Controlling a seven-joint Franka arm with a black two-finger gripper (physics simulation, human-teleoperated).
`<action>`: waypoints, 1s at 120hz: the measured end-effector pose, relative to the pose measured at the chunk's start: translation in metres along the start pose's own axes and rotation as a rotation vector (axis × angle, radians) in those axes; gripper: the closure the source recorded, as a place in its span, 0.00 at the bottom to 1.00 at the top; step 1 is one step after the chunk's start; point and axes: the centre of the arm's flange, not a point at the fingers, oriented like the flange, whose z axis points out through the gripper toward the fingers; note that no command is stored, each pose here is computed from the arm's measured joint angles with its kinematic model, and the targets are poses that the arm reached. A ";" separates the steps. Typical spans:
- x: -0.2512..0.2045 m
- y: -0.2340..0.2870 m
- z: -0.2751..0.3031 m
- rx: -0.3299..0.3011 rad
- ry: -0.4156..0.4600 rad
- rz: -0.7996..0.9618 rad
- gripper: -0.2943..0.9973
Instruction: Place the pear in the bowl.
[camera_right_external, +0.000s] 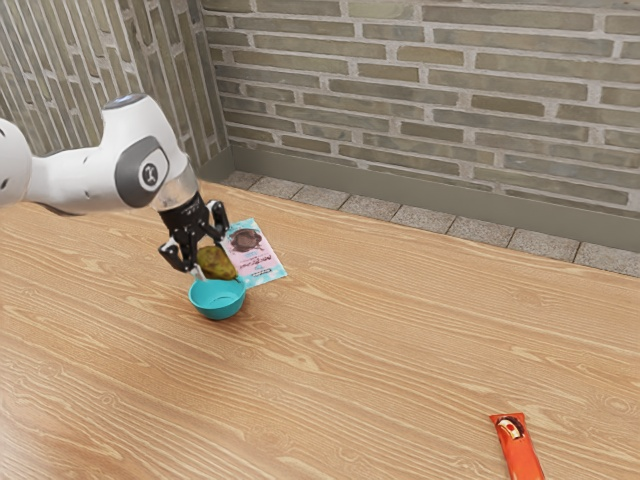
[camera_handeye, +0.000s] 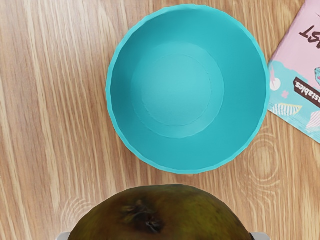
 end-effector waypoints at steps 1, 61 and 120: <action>0.002 0.000 0.000 0.000 0.000 -0.001 0.48; 0.069 0.031 0.051 0.021 -0.030 0.000 0.43; 0.004 0.047 -0.082 -0.097 0.003 0.241 0.25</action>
